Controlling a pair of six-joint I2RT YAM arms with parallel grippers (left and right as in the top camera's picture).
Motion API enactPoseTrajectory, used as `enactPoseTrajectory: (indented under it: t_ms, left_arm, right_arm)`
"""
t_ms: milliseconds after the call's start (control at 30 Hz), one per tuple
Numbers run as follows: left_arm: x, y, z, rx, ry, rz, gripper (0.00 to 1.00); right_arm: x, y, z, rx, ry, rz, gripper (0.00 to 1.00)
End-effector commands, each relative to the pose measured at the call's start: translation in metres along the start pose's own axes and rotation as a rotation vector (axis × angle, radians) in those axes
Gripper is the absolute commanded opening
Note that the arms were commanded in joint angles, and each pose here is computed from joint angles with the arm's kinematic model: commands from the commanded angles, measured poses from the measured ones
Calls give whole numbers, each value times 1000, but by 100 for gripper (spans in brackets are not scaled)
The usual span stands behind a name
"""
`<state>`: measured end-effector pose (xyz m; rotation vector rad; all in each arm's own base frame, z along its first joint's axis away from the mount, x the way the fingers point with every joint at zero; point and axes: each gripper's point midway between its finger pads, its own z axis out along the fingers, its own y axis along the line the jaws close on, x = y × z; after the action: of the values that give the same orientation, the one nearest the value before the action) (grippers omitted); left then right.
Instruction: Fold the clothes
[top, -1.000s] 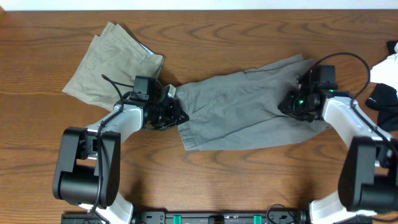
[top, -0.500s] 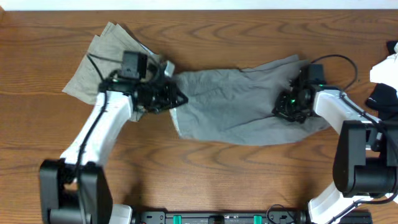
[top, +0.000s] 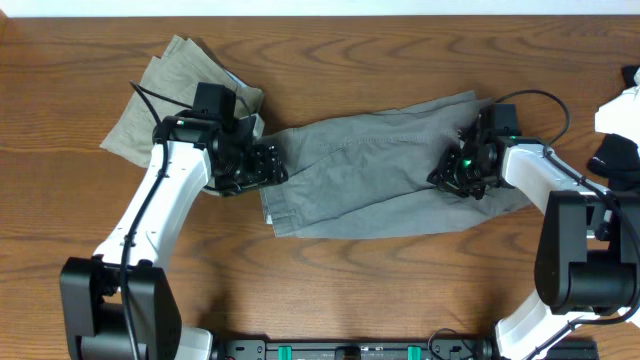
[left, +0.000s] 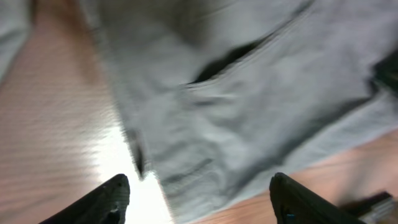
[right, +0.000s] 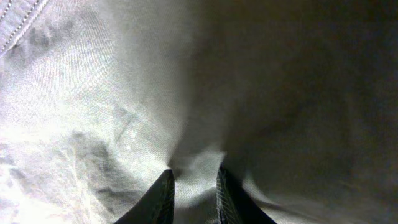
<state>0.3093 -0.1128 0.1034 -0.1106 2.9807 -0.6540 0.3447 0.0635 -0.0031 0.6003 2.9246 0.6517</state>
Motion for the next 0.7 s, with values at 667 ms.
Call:
enactPoseTrajectory:
  t_ms: [667]
  left_arm:
    - [22,17,118,192,312,-144,68]
  right_arm:
    - [20,-54,20,164,67,84,24]
